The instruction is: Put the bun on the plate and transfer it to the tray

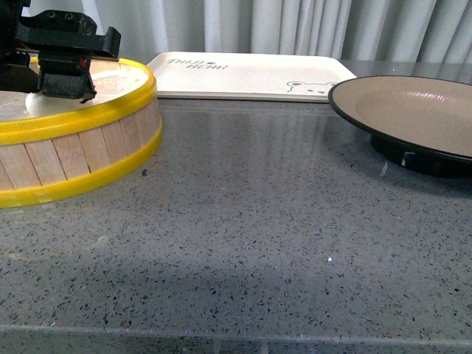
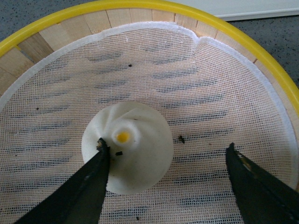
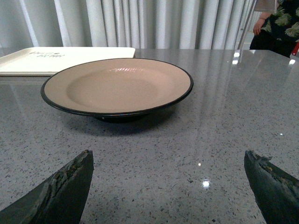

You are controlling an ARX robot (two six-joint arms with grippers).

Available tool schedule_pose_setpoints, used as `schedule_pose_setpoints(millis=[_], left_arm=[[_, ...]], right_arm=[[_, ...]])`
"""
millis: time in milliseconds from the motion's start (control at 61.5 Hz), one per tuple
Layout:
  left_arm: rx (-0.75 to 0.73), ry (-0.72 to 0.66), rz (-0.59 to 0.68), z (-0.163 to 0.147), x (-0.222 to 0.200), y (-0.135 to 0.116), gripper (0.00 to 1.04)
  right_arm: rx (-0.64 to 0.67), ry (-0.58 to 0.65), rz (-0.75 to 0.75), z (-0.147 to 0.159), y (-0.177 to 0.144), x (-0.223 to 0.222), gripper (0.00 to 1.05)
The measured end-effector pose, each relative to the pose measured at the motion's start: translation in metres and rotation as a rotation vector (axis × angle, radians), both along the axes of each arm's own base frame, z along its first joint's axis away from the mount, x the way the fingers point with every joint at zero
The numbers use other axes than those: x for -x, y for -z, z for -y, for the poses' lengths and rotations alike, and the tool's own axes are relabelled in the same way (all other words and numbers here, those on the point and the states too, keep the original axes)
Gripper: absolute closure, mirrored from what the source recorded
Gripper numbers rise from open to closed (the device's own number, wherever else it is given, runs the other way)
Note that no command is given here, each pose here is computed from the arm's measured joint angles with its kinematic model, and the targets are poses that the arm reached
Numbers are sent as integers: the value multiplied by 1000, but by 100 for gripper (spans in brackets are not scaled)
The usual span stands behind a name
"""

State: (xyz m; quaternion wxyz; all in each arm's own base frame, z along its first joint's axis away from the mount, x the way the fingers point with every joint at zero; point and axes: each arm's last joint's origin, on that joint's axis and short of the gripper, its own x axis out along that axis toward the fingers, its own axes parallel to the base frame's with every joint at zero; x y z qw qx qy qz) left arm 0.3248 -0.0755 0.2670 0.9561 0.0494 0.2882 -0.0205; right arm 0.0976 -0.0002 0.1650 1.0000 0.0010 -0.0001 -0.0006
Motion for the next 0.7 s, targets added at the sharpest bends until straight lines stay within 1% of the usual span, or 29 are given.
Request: schedule_pose_setpoints(millis=[114,276,520,650,699], left_arm=[[-4,-5,5,0,-1,-4,79],[-3,-3,22,0,-3,-10,101],[-6,4,46,2,-4,-22,101],[-3,21,66,8,-3,-33,101],[1,37,82,15,-2,-41,101]], right_arm=[[0,0,0,0,0,0,8],[0,0,0,0,0,0,8],[0,0,0,0,0,0,8],[0,0,0,0,0,0,8],[0,0,0,0,0,0,8]])
